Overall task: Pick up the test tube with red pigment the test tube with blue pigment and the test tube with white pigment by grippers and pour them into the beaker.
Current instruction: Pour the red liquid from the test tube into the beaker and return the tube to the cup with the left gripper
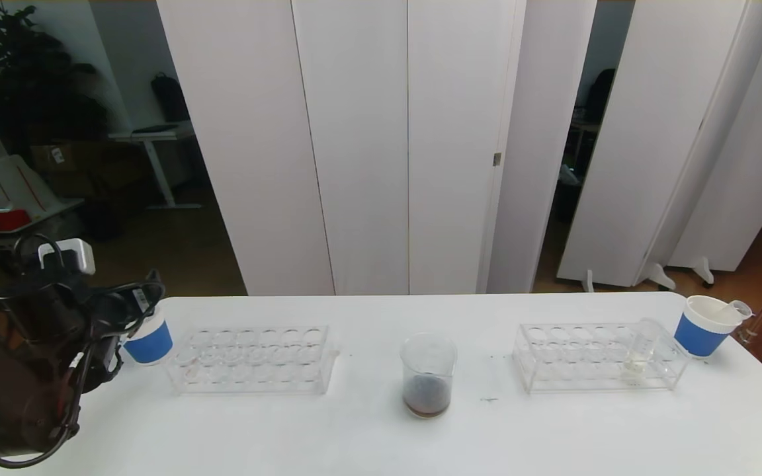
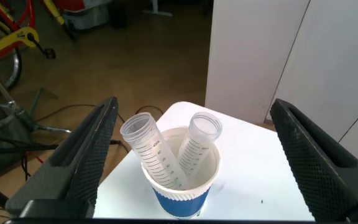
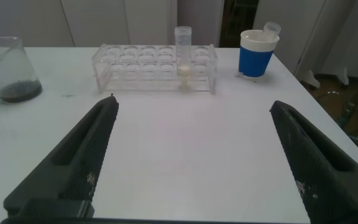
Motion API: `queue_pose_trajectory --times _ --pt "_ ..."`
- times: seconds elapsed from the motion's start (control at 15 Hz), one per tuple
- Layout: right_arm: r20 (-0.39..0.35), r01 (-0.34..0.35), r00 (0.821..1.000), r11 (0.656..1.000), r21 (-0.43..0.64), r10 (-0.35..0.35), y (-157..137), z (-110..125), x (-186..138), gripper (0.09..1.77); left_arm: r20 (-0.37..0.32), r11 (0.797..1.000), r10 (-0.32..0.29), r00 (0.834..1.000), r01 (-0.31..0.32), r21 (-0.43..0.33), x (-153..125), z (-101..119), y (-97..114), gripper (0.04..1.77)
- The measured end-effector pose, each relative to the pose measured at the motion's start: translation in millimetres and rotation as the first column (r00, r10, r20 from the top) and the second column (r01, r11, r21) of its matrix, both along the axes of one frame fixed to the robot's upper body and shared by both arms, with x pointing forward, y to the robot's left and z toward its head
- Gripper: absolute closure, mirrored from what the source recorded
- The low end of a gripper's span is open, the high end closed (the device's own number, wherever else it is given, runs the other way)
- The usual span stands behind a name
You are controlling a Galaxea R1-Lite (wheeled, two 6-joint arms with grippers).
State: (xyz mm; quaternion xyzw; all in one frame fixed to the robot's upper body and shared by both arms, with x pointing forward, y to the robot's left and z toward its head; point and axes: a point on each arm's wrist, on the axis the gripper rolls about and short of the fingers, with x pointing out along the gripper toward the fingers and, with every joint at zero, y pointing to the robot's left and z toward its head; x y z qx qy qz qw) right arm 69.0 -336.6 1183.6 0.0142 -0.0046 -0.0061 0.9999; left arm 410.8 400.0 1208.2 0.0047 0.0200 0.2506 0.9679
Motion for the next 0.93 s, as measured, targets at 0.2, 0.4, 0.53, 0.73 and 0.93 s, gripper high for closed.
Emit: queue_pose_trajectory --times 0.2,0.4,0.53,0.73,0.93 --pt "0.000 0.000 1.000 1.000 0.000 0.000 0 0 0 0.11 -0.026 1.000 -0.022 0.999 0.022 -0.013 -20 25 -5 0.06" --pt "0.000 0.000 1.000 1.000 0.000 0.000 0 0 0 0.11 -0.037 0.999 -0.033 0.999 0.032 -0.018 -49 56 -12 0.06" --pt "0.000 0.000 1.000 1.000 0.000 0.000 0 0 0 0.11 -0.042 0.999 -0.041 0.998 0.040 -0.020 -72 76 -17 0.06" --pt "0.000 0.000 1.000 1.000 0.000 0.000 0 0 0 0.11 -0.037 0.998 -0.062 0.997 0.061 -0.020 -112 102 -29 0.06" --pt "0.000 0.000 1.000 1.000 0.000 0.000 0 0 0 0.11 -0.045 0.997 -0.080 0.996 0.079 -0.021 -161 121 -39 0.06"
